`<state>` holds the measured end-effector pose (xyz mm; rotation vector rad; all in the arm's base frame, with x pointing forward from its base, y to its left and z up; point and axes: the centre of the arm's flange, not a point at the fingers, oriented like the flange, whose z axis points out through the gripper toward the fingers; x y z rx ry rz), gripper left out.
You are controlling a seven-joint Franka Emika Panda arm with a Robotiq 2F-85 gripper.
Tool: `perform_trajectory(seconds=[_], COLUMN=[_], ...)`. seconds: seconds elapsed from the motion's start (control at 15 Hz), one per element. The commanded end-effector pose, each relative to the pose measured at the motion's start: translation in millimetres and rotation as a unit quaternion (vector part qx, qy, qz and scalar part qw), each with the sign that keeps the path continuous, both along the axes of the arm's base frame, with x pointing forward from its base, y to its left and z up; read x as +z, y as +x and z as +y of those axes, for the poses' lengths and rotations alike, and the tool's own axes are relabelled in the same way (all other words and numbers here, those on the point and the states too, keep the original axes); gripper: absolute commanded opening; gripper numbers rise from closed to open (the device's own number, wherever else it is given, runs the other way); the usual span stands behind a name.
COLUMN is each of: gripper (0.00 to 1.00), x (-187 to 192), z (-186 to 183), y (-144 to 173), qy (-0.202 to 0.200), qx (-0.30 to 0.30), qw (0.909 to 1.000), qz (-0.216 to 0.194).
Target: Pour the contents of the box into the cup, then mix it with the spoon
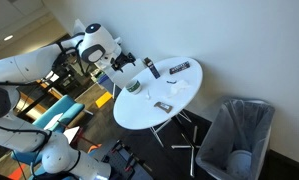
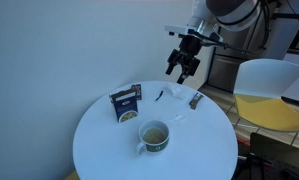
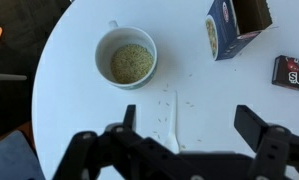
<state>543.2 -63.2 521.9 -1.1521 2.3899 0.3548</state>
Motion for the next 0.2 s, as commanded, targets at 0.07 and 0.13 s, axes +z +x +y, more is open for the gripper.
perform_trajectory(seconds=[0.07, 0.13], gripper=[1.0, 1.0], x=[1.3, 0.2], z=[1.2, 1.2], y=[-4.8, -5.2], qy=[0.001, 0.001], qx=[0.001, 0.001], qw=[1.0, 1.0], qz=[-0.001, 0.0])
